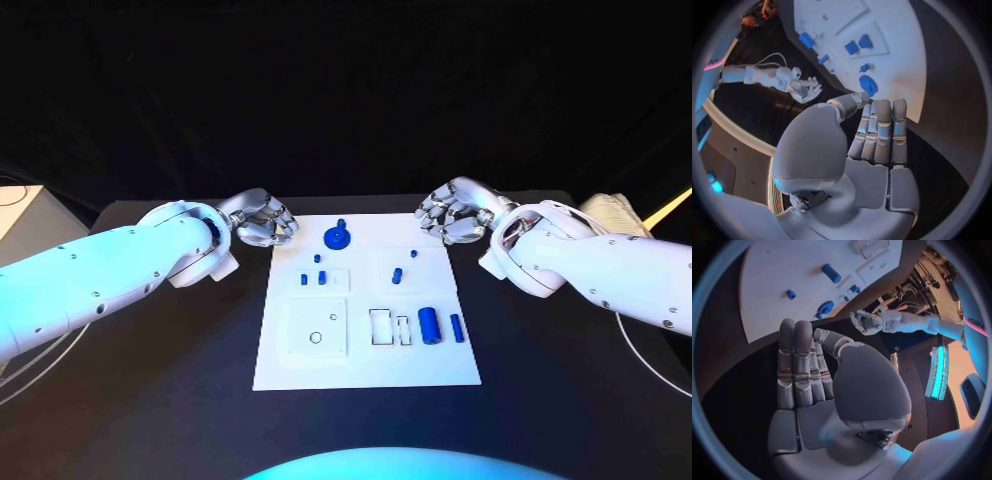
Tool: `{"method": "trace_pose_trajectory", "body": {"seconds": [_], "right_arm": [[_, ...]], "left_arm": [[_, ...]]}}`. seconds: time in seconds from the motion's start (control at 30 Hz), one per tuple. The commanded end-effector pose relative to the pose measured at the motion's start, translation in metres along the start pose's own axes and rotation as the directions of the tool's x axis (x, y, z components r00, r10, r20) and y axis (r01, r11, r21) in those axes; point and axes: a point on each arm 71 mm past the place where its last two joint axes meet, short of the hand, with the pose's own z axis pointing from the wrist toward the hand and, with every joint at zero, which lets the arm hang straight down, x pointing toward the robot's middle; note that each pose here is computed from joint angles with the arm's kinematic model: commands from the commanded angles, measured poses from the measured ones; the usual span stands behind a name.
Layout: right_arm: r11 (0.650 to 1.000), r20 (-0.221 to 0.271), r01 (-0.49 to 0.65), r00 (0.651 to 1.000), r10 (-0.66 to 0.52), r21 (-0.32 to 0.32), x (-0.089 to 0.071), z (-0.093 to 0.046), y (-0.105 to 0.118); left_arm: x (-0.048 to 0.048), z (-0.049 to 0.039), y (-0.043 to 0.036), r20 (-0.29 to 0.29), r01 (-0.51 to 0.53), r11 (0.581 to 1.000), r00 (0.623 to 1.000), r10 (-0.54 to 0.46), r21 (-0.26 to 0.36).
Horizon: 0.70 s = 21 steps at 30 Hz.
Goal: Assemble the parts on the task board
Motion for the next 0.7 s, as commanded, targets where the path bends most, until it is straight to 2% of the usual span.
{"method": "trace_pose_trajectory", "body": {"seconds": [0.03,0.2,0.33,0.43,0.7], "right_arm": [[0.967,-0.100,0.255,0.962,-0.256,-0.023,0.010,0.002,-0.001],[0.934,-0.107,0.358,0.928,-0.358,-0.017,0.017,0.007,-0.001],[0.911,-0.106,0.412,0.906,-0.410,-0.007,0.022,0.011,-0.001],[0.900,-0.111,0.436,0.895,-0.433,0.001,0.025,0.012,-0.001],[0.889,-0.158,0.457,0.878,-0.452,-0.004,0.035,0.014,0.001]], "left_arm": [[-0.0101,-0.0075,-0.0105,0.090,0.355,0.923,0.925,-0.370,0.144],[-0.0146,-0.0218,-0.0165,0.068,0.558,0.797,0.808,-0.585,0.230],[-0.0169,-0.0325,-0.0198,0.045,0.634,0.723,0.742,-0.669,0.274],[-0.0184,-0.0384,-0.0205,0.040,0.659,0.694,0.716,-0.697,0.288],[-0.0233,-0.0473,-0.0193,0.056,0.677,0.664,0.685,-0.726,0.319]]}}
